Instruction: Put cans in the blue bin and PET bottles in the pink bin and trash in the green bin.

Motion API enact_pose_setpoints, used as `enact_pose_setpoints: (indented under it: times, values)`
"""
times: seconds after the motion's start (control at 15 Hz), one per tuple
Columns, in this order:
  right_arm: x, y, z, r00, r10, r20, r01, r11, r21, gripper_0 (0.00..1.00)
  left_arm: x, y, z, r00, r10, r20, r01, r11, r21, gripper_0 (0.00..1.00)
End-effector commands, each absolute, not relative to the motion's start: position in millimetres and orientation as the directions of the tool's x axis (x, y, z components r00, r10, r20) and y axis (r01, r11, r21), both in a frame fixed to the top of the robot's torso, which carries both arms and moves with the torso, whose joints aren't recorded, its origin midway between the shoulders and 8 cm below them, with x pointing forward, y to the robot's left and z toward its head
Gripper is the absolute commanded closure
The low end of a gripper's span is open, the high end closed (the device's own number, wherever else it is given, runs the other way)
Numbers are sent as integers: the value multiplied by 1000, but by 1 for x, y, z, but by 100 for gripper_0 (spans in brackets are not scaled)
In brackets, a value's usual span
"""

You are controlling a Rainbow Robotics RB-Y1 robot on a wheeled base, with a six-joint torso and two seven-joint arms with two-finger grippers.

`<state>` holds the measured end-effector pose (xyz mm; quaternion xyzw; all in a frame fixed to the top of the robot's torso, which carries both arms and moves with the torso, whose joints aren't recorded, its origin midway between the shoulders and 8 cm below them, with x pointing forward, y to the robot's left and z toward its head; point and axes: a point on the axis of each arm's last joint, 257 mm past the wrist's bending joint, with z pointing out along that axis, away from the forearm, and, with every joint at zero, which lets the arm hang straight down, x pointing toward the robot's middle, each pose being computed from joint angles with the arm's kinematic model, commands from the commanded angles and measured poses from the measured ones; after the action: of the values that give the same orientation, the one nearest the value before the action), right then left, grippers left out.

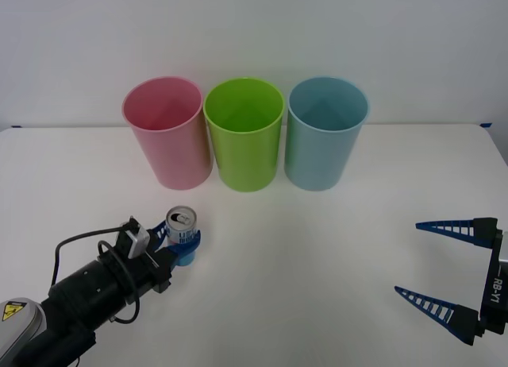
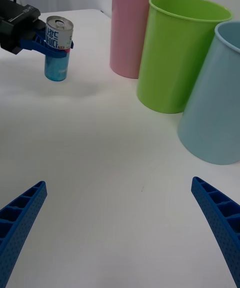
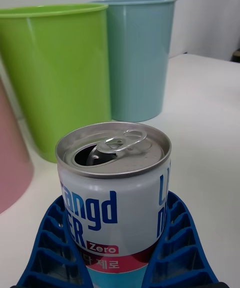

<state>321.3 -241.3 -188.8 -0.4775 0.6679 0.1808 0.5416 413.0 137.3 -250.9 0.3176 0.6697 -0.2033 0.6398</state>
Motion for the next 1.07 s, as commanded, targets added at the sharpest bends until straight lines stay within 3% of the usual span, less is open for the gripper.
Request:
enact_pose_setpoints:
  times: [0.07, 0.6, 1.07]
  values:
    - [321, -241, -189, 43, -442, -896, -834, 479, -276, 0, 390, 113, -233, -1, 107, -994, 757, 650, 69, 100]
    - [321, -241, -189, 43, -442, -896, -834, 479, -276, 0, 366, 89, -171, -45, 72, -996, 777, 630, 10, 100]
    - [321, -241, -189, 43, -442, -896, -834, 479, -276, 0, 367, 53, -111, -80, -71, -994, 823, 558, -106, 100]
